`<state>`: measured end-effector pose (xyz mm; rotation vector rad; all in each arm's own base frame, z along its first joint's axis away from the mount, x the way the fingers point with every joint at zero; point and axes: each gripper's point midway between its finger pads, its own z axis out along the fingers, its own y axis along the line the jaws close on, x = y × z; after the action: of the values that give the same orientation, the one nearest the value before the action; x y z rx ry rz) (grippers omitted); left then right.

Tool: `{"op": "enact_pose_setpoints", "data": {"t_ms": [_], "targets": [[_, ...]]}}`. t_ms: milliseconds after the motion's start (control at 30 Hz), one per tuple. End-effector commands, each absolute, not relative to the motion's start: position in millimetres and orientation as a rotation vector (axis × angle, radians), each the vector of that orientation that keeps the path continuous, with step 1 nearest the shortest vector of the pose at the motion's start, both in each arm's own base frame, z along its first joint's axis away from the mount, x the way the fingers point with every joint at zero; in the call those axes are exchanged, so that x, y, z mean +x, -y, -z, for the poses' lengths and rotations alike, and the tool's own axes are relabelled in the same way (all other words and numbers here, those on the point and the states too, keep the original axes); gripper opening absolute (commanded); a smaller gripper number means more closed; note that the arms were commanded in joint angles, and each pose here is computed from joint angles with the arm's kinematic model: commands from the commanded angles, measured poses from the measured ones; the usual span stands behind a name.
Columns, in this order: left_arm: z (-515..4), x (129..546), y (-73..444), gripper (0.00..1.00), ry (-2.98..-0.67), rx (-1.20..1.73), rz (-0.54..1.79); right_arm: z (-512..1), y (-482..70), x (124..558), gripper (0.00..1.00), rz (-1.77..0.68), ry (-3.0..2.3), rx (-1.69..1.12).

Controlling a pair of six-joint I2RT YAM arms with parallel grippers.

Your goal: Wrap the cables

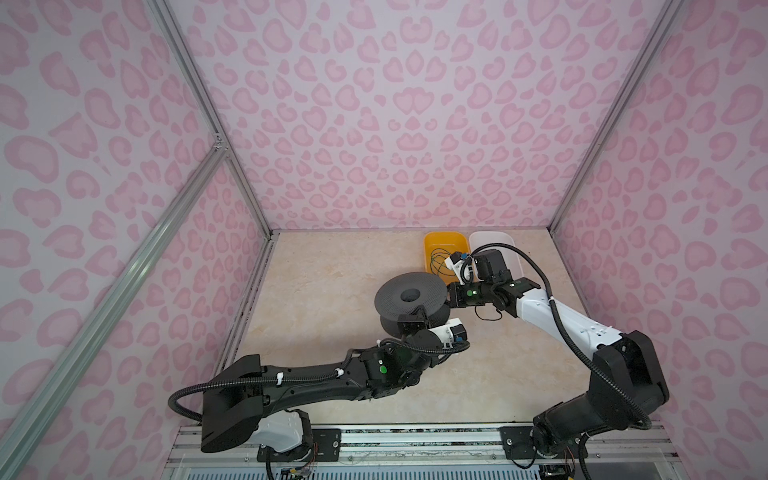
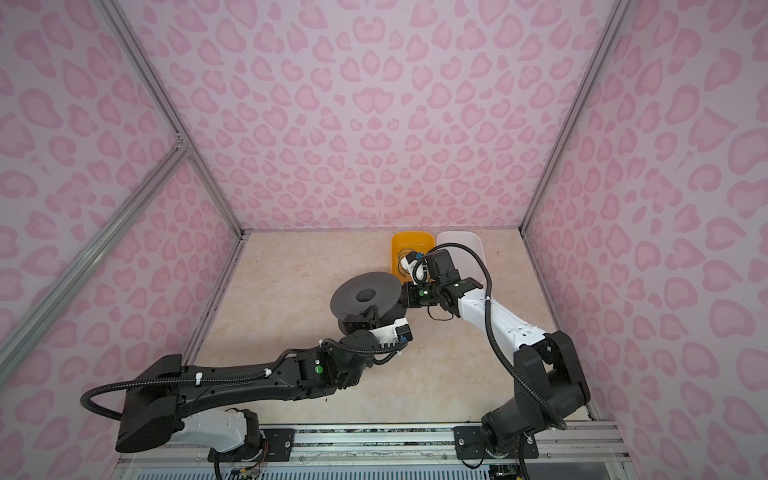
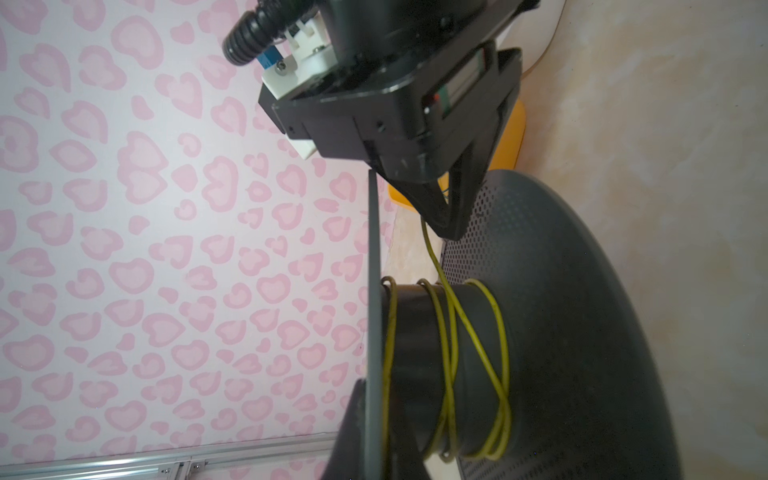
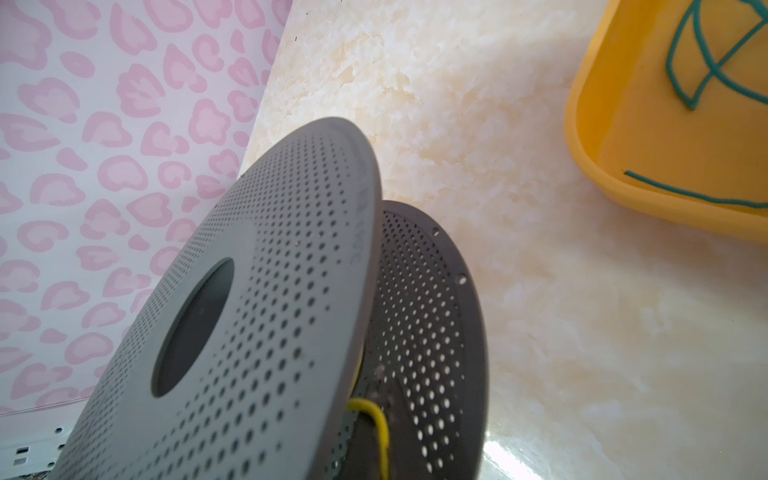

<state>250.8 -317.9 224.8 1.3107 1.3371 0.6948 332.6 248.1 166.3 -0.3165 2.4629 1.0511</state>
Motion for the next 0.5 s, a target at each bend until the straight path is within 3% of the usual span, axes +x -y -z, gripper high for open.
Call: {"op": "enact_pose_setpoints", "data": {"t_ms": [0,467], "targets": [[-230.4,241.9,342.0,0.04,-1.269,1.356,-0.601,-177.8,-255.3,345.9,0.0,-1.092,-2.396,-0.271],[-223.4,239.7,337.3,0.04,-1.318,1.349,-0.593,-187.2,-262.4,342.7,0.19,-1.243,-2.372,-0.146]]}}
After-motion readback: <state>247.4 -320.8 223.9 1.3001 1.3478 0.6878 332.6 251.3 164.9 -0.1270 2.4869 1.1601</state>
